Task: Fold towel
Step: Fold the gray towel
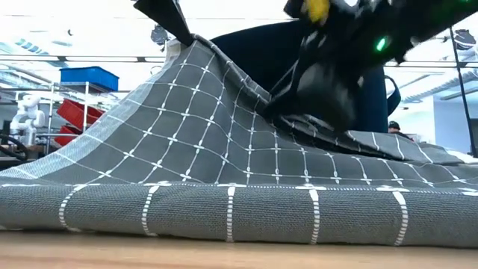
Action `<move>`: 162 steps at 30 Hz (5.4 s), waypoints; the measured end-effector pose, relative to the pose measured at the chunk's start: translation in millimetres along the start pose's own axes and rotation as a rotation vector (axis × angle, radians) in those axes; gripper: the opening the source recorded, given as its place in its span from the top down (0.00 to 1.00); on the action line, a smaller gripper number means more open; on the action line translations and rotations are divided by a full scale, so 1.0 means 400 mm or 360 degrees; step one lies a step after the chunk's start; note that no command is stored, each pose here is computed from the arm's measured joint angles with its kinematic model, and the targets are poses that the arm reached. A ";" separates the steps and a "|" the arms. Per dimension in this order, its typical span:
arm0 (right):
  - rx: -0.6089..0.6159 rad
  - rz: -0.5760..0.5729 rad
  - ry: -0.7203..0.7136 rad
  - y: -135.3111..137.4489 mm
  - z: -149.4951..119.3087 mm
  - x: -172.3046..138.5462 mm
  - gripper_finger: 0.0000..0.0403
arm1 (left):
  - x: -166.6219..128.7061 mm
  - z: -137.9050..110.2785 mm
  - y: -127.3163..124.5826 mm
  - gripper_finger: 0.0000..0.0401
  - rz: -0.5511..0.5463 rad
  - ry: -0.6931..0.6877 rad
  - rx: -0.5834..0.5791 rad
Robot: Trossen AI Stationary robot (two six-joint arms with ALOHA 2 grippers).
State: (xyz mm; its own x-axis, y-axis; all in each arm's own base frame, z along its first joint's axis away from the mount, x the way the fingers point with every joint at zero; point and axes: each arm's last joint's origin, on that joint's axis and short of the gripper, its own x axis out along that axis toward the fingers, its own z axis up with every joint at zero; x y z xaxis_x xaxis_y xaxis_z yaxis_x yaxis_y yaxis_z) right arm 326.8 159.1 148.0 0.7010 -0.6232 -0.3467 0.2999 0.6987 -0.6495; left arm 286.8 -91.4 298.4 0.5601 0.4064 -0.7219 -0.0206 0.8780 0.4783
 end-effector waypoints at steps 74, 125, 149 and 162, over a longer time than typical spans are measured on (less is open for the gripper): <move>0.0061 -0.0498 0.0666 -0.066 -0.259 -0.166 0.55 | -0.005 0.000 -0.007 1.00 -0.0020 -0.0007 0.0048; 0.0232 0.0493 0.0667 -0.265 -0.070 -0.471 1.00 | -0.084 -0.014 -0.119 1.00 -0.0336 -0.0117 0.0238; 0.0215 0.0894 0.0852 -0.002 -0.101 -0.484 1.00 | 0.026 -0.089 -0.276 1.00 -0.0752 -0.0008 0.0128; 0.0198 0.0978 0.0820 0.072 -0.114 -0.473 1.00 | 0.013 -0.097 -0.310 1.00 -0.0823 -0.0059 0.0113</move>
State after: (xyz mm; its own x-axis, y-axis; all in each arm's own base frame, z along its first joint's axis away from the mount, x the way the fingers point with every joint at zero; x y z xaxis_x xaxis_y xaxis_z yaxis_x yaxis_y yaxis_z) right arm 173.2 281.1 164.1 0.3871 -0.1779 -0.9047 0.0492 0.9838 -0.1725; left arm 260.1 -188.3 215.7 0.5113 -0.0863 -0.8551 0.3221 0.9417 0.0976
